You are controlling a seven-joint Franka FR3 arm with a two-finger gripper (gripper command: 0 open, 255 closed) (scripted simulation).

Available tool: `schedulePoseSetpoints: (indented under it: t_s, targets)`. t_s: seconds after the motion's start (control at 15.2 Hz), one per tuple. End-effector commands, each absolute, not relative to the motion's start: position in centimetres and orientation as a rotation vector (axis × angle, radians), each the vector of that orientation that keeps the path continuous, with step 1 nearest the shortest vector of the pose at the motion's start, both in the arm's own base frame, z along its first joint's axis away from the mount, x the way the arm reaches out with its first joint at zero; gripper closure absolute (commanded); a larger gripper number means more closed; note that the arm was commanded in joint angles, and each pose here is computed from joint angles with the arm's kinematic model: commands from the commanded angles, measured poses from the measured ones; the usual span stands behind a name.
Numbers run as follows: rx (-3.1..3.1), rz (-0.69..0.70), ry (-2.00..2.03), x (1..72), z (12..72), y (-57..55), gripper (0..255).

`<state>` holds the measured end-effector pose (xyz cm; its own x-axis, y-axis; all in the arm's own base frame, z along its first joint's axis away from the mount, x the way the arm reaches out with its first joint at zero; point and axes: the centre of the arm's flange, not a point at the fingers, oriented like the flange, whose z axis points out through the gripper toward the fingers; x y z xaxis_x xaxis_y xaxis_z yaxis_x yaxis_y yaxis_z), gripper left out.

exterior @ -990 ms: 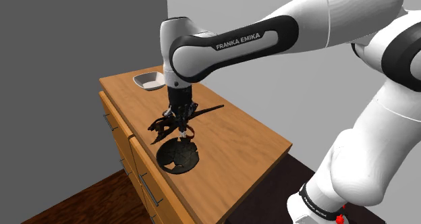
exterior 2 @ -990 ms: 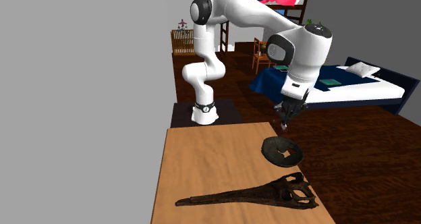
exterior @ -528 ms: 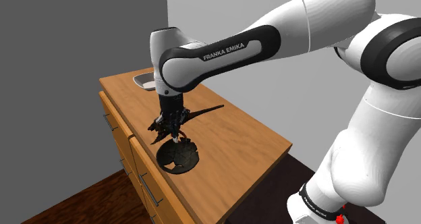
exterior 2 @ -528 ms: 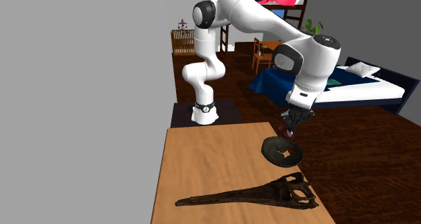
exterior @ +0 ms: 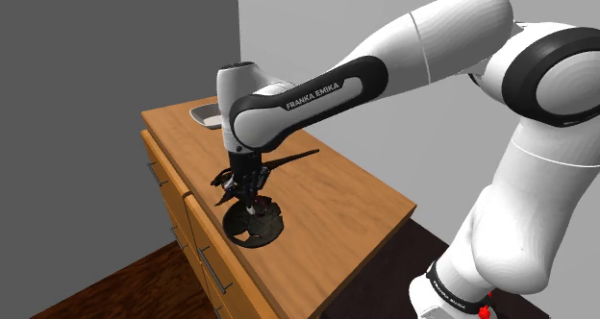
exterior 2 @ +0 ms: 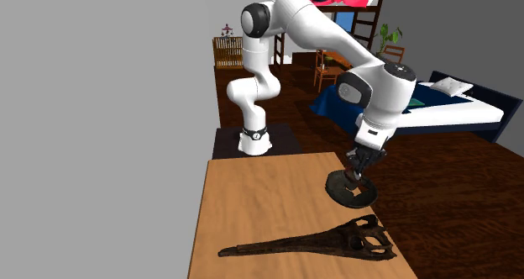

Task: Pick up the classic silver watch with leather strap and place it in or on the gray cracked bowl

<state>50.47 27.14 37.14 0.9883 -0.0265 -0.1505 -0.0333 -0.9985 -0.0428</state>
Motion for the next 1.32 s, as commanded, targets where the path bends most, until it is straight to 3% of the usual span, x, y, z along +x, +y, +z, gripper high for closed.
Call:
schedulePoseSetpoints:
  t_s: [0.0,0.79,0.86,1.25]
  targets:
    - [-3.087,0.232,0.046,50.6,36.0,27.2,255]
    - [-3.087,0.232,0.046,50.6,34.0,27.2,255]
    - [-3.087,0.232,0.046,50.6,34.0,27.2,0]
    - [-3.087,0.232,0.046,50.8,35.3,27.1,0]
